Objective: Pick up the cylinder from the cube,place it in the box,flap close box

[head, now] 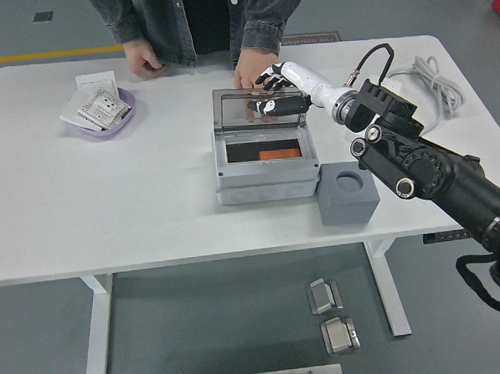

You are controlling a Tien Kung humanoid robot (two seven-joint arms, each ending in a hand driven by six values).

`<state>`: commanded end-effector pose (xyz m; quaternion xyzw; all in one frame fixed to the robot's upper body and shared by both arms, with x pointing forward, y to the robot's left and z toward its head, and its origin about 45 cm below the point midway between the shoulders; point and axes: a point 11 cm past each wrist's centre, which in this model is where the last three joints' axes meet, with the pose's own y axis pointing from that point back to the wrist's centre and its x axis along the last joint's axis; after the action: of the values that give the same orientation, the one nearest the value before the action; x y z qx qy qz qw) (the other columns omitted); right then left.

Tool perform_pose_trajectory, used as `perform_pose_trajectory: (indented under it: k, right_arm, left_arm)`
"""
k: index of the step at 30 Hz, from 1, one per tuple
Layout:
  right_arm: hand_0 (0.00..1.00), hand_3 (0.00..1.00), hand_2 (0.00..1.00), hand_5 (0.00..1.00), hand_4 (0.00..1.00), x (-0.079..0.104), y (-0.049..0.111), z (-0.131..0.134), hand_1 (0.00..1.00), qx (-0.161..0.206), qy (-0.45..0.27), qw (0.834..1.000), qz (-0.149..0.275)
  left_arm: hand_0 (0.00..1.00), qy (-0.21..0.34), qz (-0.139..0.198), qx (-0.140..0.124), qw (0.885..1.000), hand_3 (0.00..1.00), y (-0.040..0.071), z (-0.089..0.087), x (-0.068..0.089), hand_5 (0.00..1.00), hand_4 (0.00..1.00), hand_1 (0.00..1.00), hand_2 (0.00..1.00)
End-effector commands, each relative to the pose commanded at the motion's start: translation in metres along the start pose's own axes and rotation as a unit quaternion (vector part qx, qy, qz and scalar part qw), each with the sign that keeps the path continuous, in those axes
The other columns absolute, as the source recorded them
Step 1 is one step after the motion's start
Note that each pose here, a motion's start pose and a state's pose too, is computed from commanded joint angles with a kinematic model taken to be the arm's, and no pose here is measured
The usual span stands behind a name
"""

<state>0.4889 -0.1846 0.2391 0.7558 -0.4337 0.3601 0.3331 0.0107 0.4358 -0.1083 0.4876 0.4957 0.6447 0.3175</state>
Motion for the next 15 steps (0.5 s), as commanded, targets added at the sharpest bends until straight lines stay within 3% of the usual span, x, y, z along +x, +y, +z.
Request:
perform_pose_trajectory:
  k: [15]
  right_arm:
    - [0.775,0.777,0.725,0.628,0.847,-0.017,0.029,-0.013,0.703,0.032,0.029,0.999,-0.019]
  left_arm:
    - [0.637,0.003,-0.003,0.001,1.0,0.592,-0.001,-0.005,-0.002,0.213,0.653,0.636,0.579]
